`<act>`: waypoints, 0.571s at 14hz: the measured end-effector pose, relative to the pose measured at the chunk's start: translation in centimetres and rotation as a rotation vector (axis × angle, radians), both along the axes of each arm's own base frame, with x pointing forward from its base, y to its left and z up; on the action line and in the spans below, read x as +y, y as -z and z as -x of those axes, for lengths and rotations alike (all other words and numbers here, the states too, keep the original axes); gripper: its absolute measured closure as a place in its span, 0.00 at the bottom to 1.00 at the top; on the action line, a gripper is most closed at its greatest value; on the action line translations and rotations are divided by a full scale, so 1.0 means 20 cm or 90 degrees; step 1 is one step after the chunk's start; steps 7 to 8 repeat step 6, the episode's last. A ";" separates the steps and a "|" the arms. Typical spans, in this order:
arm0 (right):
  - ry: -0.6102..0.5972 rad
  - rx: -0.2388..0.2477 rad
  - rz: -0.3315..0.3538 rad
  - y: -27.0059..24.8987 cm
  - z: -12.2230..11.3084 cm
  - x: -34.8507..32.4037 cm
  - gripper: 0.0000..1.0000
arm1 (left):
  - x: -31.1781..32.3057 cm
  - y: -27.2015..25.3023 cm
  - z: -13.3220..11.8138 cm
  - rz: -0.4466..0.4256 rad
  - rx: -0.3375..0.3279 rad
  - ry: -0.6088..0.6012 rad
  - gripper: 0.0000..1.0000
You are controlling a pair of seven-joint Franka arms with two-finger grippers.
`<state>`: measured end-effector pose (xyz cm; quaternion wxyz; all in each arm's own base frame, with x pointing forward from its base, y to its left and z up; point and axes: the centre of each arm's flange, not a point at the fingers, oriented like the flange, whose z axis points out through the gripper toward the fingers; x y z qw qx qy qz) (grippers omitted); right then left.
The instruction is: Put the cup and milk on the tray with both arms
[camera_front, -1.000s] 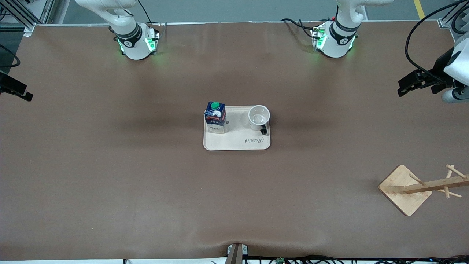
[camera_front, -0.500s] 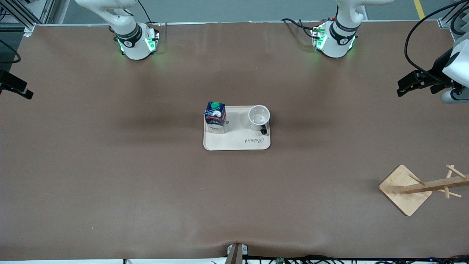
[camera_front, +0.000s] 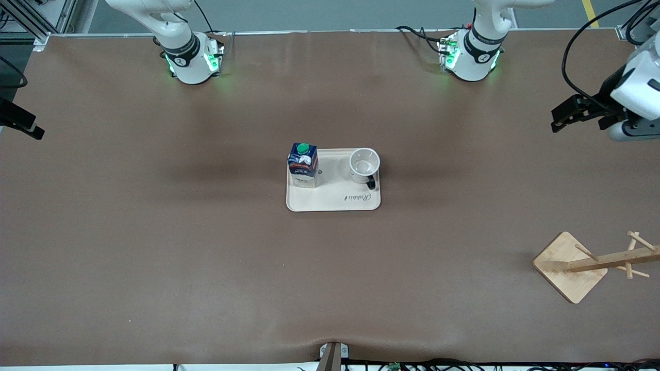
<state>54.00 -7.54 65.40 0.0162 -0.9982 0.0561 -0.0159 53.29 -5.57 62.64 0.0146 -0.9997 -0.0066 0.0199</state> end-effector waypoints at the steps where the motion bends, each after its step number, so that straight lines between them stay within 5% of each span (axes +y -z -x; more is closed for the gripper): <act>1: 0.000 -0.001 0.000 0.00 0.00 0.00 0.00 | -0.03 0.00 0.00 0.000 0.000 0.006 0.00; 8: -0.001 -0.001 0.001 0.00 0.00 0.00 0.00 | -0.03 0.00 0.00 0.000 -0.003 0.008 0.00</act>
